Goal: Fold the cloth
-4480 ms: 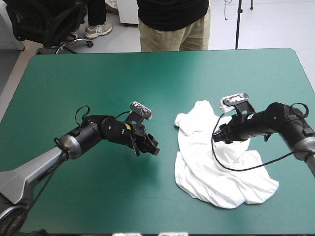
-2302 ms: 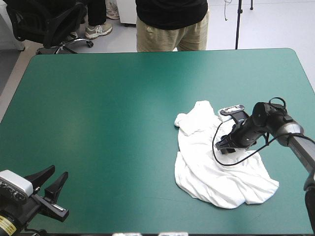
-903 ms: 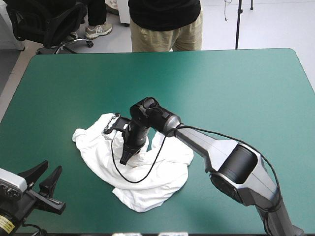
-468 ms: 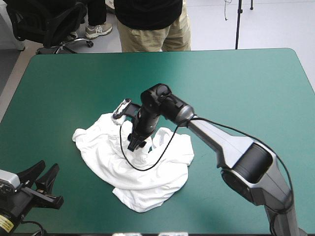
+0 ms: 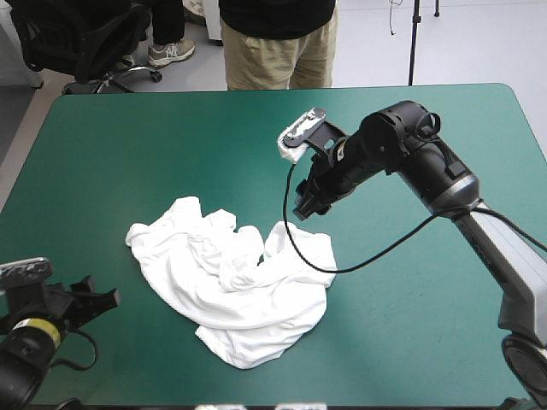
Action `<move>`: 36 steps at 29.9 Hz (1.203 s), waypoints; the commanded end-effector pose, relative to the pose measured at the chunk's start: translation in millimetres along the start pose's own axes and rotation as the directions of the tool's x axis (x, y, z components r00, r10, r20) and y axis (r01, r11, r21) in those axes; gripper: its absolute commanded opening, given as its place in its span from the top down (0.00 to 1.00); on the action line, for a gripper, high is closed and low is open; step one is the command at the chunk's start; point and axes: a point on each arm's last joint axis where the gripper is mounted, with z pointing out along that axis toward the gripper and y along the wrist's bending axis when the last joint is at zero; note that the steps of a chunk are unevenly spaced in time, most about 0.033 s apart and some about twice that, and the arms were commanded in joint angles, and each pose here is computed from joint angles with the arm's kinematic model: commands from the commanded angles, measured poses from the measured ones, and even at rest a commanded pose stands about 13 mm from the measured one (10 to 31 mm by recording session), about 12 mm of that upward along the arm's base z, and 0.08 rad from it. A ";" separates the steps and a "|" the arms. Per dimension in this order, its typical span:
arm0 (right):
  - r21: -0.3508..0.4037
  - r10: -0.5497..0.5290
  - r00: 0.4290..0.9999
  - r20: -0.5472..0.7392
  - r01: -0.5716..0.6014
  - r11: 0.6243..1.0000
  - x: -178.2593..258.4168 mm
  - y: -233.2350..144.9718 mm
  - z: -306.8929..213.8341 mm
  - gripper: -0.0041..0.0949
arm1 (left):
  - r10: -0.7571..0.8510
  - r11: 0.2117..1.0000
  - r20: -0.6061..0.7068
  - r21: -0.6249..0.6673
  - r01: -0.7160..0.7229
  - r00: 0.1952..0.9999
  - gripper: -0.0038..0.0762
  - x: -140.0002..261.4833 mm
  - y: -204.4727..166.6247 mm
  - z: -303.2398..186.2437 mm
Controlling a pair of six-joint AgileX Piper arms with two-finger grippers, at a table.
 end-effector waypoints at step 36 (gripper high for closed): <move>0.073 -0.024 0.999 0.037 0.021 0.997 20.3 4.8 -36.4 0.38 | 0.316 0.948 -0.590 0.232 -0.218 0.743 0.52 -133.5 -38.5 218.9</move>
